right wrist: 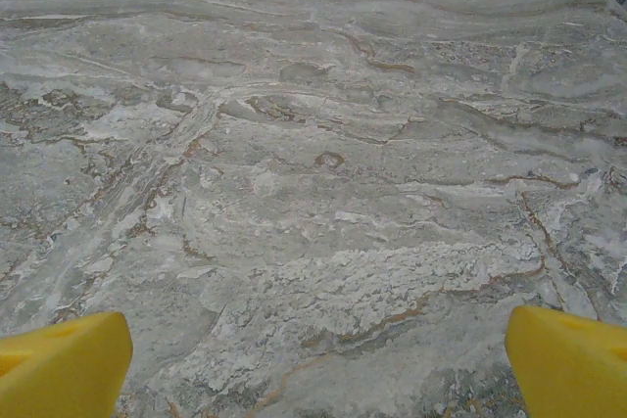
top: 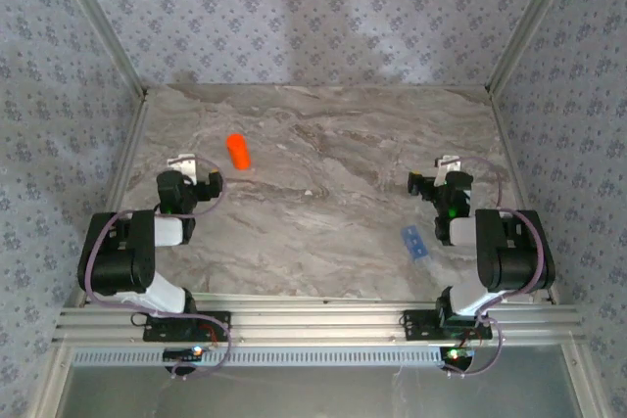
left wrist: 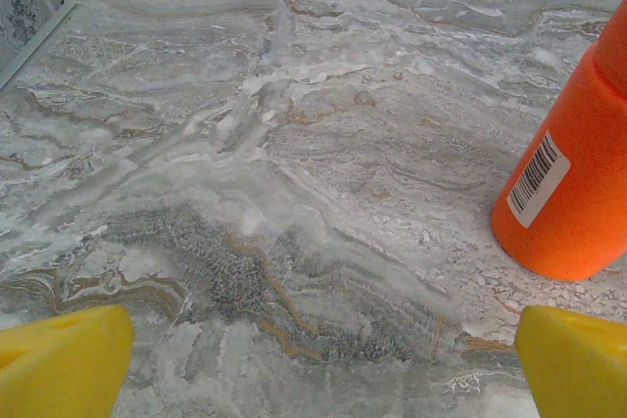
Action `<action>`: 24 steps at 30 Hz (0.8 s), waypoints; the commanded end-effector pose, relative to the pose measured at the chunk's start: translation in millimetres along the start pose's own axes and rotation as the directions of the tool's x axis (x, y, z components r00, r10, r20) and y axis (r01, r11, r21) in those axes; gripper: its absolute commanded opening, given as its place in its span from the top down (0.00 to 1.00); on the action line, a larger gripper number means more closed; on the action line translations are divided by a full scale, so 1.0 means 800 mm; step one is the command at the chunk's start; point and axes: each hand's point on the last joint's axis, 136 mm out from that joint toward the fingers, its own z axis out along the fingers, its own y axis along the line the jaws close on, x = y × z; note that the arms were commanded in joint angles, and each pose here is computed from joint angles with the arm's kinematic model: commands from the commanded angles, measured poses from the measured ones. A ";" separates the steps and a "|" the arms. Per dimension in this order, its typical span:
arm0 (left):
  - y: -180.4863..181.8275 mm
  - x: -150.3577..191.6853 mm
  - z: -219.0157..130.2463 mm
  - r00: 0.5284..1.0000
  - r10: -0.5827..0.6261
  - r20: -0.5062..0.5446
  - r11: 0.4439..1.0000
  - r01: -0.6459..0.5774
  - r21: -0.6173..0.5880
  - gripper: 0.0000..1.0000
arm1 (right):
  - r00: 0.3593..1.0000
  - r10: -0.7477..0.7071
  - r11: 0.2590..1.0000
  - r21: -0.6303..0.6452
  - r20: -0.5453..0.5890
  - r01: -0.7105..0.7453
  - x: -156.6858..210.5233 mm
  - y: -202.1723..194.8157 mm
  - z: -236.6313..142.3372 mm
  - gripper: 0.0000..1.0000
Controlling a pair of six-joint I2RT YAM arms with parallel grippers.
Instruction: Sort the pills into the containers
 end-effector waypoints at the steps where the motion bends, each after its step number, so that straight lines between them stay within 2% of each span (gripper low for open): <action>1: 0.001 -0.010 0.004 1.000 -0.009 0.016 1.000 0.009 -0.005 0.00 | 0.999 -0.027 1.000 -0.003 0.028 0.027 -0.015 0.001 0.002 0.00; 19: 0.000 -0.010 0.003 1.000 -0.010 0.017 1.000 0.010 -0.004 0.00 | 0.999 -0.021 1.000 -0.008 0.026 0.022 -0.014 0.001 0.002 0.00; 21: 0.007 -0.010 0.003 1.000 -0.023 0.018 0.999 0.024 -0.037 0.00 | 1.000 -0.017 1.000 -0.010 0.025 0.017 -0.014 0.000 0.002 0.00; 24: 0.011 -0.010 0.001 0.998 -0.051 0.029 0.999 0.052 -0.017 0.00 | 0.999 -0.018 1.000 -0.009 0.027 0.018 -0.015 0.000 0.002 0.00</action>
